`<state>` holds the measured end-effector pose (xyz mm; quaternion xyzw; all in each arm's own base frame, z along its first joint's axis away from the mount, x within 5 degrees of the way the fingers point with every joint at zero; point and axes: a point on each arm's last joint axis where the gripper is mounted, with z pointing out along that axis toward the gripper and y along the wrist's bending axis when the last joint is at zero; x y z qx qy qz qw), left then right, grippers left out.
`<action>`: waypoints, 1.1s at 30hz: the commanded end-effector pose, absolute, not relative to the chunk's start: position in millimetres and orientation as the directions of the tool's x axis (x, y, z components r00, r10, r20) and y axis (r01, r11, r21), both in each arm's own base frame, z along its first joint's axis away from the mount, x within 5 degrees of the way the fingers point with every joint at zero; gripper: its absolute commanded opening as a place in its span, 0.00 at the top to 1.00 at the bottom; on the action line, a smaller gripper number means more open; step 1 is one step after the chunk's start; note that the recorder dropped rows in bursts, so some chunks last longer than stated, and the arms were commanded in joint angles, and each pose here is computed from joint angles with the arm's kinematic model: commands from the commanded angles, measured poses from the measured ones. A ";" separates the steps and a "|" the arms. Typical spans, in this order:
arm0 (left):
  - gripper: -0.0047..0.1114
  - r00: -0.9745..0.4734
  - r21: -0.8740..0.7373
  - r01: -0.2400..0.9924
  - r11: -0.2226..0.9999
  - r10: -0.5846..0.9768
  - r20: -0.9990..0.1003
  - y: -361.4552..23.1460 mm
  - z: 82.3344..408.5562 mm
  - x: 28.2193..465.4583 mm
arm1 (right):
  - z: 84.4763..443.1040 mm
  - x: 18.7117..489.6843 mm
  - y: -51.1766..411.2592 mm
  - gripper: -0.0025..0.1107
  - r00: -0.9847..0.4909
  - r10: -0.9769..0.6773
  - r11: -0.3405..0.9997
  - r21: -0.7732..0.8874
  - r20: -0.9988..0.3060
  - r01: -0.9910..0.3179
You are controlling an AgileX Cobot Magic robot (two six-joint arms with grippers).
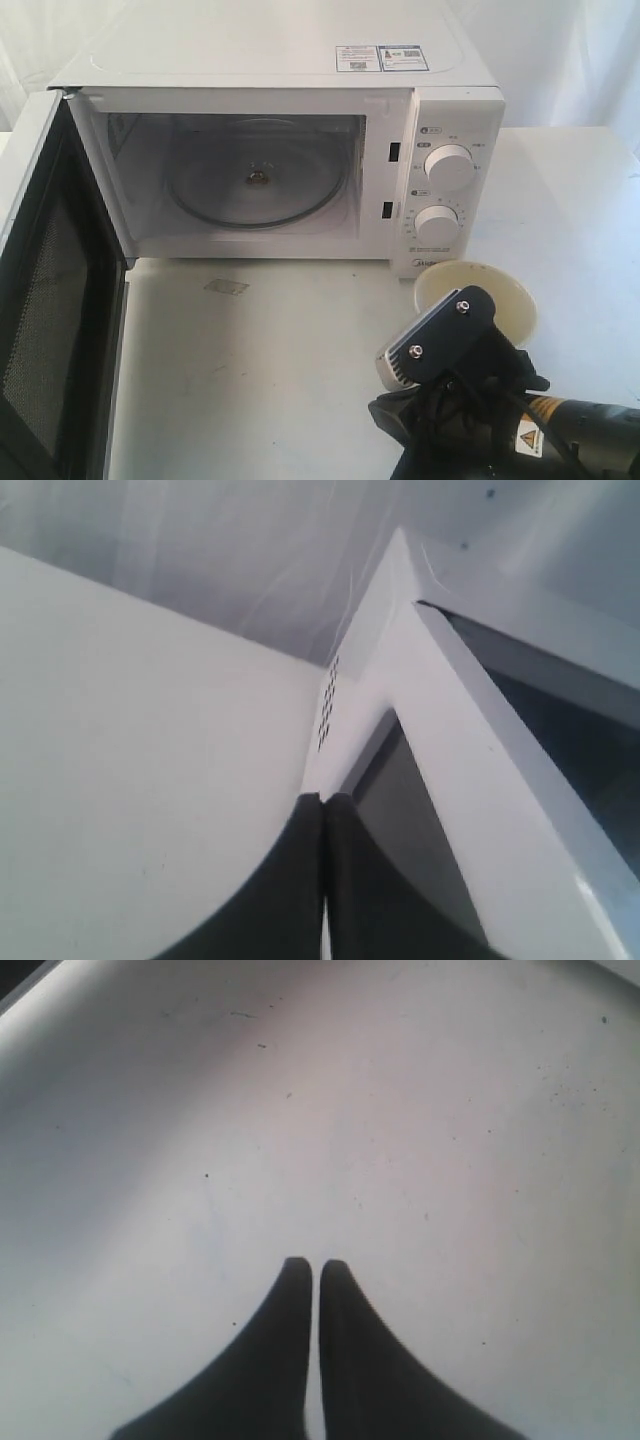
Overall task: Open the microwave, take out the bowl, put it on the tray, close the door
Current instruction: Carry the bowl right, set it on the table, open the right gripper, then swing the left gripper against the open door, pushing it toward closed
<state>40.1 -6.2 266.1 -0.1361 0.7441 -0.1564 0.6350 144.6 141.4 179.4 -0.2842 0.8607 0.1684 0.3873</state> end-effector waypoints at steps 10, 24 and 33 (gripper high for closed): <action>0.96 -0.763 -0.088 0.343 0.935 0.223 -0.607 -25.1 320.7 46.9 | 180.2 144.9 140.5 0.95 -0.530 -0.341 0.789 0.070 -0.777 -0.610; 0.96 -0.537 -0.039 0.597 0.801 0.362 -0.762 -42.6 324.9 127.9 | 181.5 146.3 140.6 0.95 -0.528 -0.318 0.798 0.079 -0.788 -0.597; 0.96 -0.474 -0.185 0.733 0.655 0.296 -0.829 -62.1 315.8 169.7 | 182.7 144.7 142.7 0.95 -0.519 -0.314 0.792 0.081 -0.795 -0.605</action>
